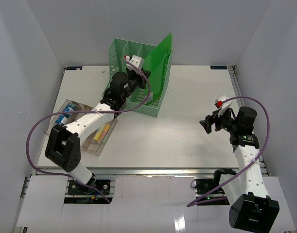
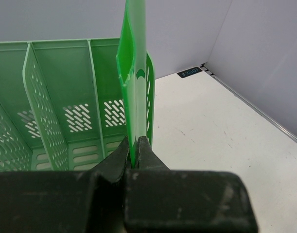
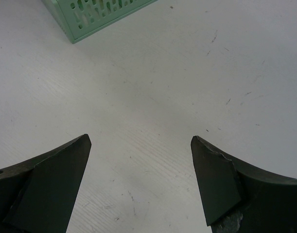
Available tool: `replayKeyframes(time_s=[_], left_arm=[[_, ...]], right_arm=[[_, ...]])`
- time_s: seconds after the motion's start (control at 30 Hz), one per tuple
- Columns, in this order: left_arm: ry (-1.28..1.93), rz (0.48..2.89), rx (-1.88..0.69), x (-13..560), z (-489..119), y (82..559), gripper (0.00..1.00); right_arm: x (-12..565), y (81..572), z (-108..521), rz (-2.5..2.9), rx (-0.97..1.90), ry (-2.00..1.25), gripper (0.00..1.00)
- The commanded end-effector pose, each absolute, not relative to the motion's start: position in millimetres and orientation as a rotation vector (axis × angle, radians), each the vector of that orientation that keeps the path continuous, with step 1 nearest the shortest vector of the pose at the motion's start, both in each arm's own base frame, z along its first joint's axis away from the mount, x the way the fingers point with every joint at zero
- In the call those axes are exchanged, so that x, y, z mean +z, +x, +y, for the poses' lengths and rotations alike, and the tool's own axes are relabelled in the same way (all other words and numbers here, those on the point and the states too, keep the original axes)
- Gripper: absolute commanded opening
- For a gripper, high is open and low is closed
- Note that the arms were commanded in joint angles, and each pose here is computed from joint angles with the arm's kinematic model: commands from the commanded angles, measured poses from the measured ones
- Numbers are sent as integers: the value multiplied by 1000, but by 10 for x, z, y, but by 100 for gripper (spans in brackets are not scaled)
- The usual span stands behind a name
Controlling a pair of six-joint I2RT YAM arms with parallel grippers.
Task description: Organize the desk
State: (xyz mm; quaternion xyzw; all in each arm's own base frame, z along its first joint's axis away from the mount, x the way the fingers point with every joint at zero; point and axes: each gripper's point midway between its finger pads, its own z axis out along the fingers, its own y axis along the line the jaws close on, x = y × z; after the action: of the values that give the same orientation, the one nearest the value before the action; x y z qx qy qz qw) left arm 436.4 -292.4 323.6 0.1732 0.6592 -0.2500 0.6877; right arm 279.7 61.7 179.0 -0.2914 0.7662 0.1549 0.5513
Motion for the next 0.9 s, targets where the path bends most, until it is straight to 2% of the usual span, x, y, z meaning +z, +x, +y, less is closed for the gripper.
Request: replayKeyframes(time_s=[0.0,0.17,0.2,0.27,0.3,0.37,0.43,0.47,0.53,0.87], left_arm=[[365,1395,-604,3482,-2934,4257,0],[435,1446,-641,3329,-3026,4186,1],[458,1462,-651,3296,-3056,4171,14],[480,1484,-665,3254,-3086,4143,48],[485,1488,-672,3252,-3085,4120,61],[485,1489,-684,3273,-3069,4065,80],[482,1480,-688,3334,-3037,4010,93],[480,1474,-689,3374,-3017,3981,97],[475,1460,-684,3478,-2966,3923,98],[444,1394,-629,3995,-2588,3535,98]], right_arm=[[1855,2819,625,1772,361,-707,90],[1855,2821,628,1772,362,-708,90],[1853,2819,631,1773,364,-709,90],[1857,2820,628,1771,361,-709,90],[1856,2820,626,1771,360,-710,90],[1852,2820,625,1773,360,-709,90],[1846,2822,623,1775,360,-707,90],[1843,2822,623,1775,360,-708,90],[1844,2819,627,1774,360,-710,90],[1817,2821,624,1780,362,-715,90]])
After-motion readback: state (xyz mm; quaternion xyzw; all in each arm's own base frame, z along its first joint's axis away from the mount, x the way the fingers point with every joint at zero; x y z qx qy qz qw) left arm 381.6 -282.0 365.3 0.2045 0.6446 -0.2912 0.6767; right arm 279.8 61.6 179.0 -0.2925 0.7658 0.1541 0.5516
